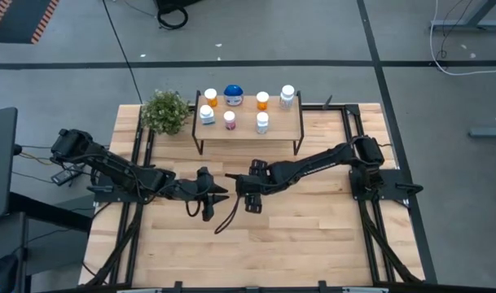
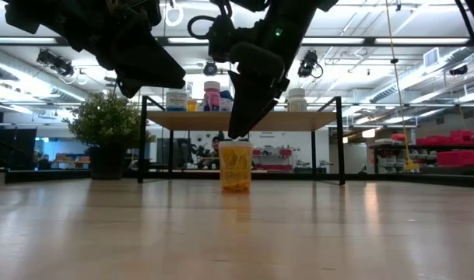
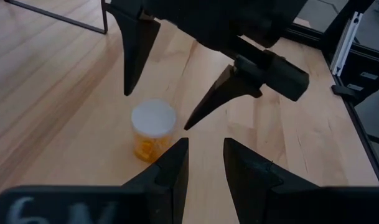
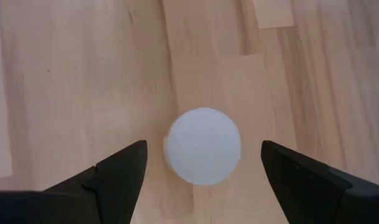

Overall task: Pick and place medicine bottles onto shelf by color
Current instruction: Put the orange pill bottle on the shelf

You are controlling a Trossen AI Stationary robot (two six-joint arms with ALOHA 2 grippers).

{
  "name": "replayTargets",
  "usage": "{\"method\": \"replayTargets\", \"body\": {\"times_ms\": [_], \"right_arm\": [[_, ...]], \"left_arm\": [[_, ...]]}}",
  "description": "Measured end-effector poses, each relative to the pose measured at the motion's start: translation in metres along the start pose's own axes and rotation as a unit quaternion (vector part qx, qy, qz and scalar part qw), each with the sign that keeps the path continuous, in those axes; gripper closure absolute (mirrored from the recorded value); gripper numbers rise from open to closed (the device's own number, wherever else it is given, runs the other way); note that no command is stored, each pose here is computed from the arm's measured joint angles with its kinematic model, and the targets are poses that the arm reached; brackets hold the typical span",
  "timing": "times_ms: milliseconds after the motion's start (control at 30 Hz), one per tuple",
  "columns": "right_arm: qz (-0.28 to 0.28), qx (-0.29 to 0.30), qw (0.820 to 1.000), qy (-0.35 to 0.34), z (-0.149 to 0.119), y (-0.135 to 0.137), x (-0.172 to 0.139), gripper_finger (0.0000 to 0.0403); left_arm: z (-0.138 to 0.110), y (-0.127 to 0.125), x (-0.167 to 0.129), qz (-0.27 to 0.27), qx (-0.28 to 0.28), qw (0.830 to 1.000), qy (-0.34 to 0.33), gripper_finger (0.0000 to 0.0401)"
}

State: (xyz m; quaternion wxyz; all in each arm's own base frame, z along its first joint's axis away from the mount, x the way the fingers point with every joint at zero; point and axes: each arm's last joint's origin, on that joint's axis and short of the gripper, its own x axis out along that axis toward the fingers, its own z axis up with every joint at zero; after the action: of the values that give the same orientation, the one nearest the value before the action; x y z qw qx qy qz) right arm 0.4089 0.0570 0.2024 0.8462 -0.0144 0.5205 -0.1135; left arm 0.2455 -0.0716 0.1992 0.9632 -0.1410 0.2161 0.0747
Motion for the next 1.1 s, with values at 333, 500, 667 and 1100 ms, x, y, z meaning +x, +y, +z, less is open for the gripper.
{"method": "replayTargets", "body": {"times_ms": [333, 500, 667, 1100], "right_arm": [[0.025, 0.009, 1.0, 0.006, -0.001, -0.006, 0.005, 0.0079], [0.021, 0.01, 0.999, 0.022, -0.011, -0.007, 0.013, 0.0079], [0.019, 0.015, 0.999, 0.03, -0.016, -0.007, 0.017, 0.0079], [0.032, 0.006, 0.999, 0.003, -0.012, -0.001, 0.016, 0.0079]], "left_arm": [[0.0, 0.0, 0.0, 0.0, -0.001, 1.0, 0.0, 0.0294], [0.0, 0.0, 0.0, 0.0, 0.0, 1.0, 0.0, 0.0294], [-0.001, 0.0, 0.0, 0.001, 0.001, 1.0, 0.003, 0.0294], [-0.001, 0.0, 0.0, 0.002, -0.002, 1.0, 0.003, 0.0294]]}}
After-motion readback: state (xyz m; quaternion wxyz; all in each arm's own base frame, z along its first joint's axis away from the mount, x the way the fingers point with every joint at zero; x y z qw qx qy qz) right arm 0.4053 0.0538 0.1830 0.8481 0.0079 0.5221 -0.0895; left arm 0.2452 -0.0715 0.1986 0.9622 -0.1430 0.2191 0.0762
